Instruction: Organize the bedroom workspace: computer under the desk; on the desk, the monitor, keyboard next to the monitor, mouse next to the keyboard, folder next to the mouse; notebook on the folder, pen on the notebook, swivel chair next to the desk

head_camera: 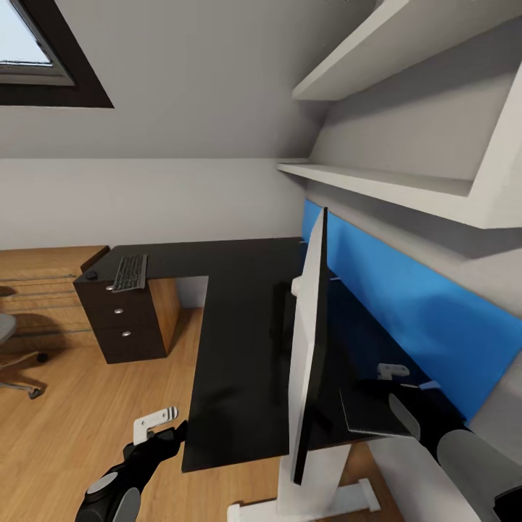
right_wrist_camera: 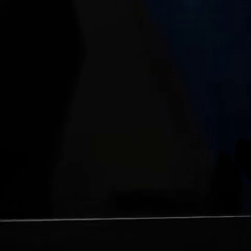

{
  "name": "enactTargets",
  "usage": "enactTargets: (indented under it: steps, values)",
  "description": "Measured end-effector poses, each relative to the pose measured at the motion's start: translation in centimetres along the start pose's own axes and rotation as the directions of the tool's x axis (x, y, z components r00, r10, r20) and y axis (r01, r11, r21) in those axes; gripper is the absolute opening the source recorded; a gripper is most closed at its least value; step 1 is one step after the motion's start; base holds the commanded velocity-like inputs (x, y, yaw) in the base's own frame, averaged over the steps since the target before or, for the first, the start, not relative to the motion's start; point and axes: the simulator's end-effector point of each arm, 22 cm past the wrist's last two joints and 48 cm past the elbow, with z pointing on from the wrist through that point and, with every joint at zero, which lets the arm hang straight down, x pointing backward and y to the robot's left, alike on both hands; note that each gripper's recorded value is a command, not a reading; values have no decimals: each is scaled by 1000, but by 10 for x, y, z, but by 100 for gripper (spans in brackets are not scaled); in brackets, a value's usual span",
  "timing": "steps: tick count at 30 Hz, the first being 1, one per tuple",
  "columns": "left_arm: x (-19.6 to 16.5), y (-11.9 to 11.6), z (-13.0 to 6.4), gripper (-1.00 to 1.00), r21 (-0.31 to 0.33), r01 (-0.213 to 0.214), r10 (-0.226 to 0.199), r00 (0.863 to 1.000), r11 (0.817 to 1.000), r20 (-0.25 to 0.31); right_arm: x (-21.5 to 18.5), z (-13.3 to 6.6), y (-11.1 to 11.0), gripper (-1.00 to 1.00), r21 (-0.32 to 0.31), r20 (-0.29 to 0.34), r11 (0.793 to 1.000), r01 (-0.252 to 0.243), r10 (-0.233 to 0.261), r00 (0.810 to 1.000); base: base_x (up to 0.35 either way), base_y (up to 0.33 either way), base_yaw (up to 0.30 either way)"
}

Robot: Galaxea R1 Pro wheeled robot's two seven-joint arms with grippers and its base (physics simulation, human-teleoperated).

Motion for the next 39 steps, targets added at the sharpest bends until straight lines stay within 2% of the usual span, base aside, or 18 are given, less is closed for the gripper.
enactTargets:
  steps: [11,39]
  values:
    - [0,0,0,100,0,0,0,1000,1000,0,0,0,0,100,0,0,1000,1,-1,1000,-95,0,0]
    - [-2,-1,-2,100,-1,0,0,1000,1000,-2,1,-2,-2,100,2,-4,1000,4,-4,1000,-4,0,0]
